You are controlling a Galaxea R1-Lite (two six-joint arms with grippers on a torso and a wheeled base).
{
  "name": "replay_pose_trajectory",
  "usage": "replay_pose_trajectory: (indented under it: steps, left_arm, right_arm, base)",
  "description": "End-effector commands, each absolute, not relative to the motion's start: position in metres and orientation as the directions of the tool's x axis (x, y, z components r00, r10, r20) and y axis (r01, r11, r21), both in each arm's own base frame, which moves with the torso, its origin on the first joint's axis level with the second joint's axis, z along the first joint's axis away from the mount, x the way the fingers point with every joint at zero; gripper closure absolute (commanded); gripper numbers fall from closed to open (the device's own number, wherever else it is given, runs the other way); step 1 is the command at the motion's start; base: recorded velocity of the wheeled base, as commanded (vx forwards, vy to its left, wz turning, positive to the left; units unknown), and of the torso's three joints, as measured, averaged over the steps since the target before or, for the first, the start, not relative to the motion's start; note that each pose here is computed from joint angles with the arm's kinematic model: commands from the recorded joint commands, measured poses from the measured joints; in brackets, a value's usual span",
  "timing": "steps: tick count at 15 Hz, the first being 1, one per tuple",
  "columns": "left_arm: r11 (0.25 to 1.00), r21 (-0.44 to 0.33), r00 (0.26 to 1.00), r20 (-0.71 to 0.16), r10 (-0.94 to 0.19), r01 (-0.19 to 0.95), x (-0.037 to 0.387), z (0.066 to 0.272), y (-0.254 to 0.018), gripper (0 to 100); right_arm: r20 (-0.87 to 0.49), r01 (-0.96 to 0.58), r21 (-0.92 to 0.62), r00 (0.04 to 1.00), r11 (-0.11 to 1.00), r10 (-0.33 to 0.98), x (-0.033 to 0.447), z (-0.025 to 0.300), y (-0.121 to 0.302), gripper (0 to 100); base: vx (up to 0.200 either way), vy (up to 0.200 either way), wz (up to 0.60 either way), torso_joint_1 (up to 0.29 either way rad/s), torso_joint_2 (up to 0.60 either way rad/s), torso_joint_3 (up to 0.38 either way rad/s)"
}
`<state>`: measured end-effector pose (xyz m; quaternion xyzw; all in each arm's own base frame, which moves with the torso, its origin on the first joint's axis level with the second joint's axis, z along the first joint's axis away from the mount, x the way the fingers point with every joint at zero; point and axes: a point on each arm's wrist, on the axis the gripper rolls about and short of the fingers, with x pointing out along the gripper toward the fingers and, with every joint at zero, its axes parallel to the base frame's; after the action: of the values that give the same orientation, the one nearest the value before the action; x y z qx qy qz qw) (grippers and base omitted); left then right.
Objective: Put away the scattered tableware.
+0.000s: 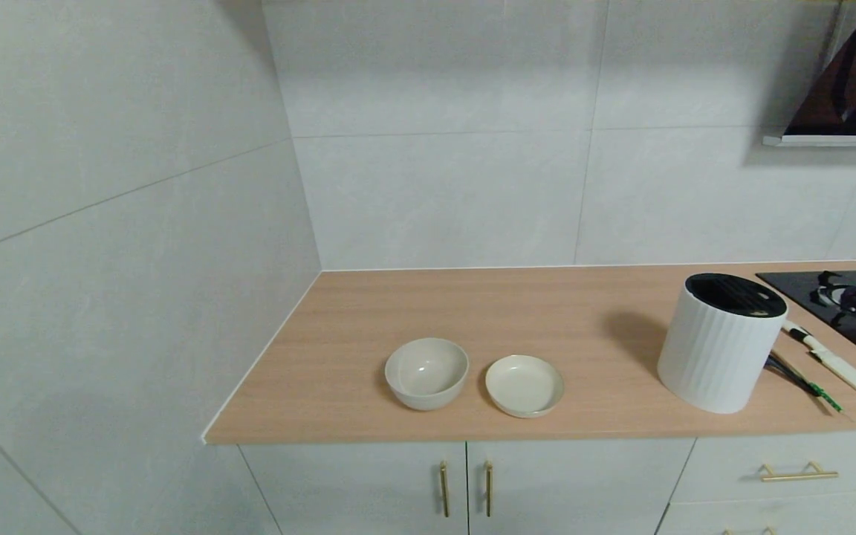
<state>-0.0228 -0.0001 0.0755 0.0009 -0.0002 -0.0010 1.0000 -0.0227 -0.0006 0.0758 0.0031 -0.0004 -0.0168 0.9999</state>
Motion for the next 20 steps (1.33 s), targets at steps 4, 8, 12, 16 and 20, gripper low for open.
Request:
replay_pose_trajectory:
  steps: [4,8,12,16,20]
  left_arm:
    - [1.000,0.005,1.000,0.000,-0.005,0.005,-0.0228,0.0755,-0.0001,0]
    - [1.000,0.005,1.000,0.000,-0.005,0.005,-0.0228,0.0755,-0.0001,0]
    - [1.000,0.005,1.000,0.000,-0.005,0.005,-0.0228,0.0755,-0.0001,0]
    - [1.000,0.005,1.000,0.000,-0.005,0.005,-0.0228,0.0755,-0.0001,0]
    - [1.000,0.003,1.000,0.000,-0.005,0.005,-0.0228,0.0755,-0.0001,0]
  right_arm:
    - [0.002,0.034,0.006,0.999,0.999,-0.034,-0.0227,0.0758,-0.0006,0]
    - [0.002,0.034,0.006,0.999,0.999,-0.034,-0.0227,0.0758,-0.0006,0]
    - [0.002,0.034,0.008,0.999,0.999,-0.034,-0.0227,0.0758,-0.0006,0]
    - [0.002,0.034,0.008,0.999,0.999,-0.034,-0.0227,0.0758,-0.0006,0]
    - [0.002,0.034,0.008,0.999,0.999,-0.034,-0.0227,0.0758,-0.0006,0]
  base:
    - [0.000,0.000,0.00,0.000,0.00,0.000]
    - [0.000,0.000,0.00,0.000,0.00,0.000]
    - [0.000,0.000,0.00,0.000,0.00,0.000]
    - [0.000,0.000,0.00,0.000,0.00,0.000]
    - [0.000,0.000,0.00,-0.137,0.30,0.160]
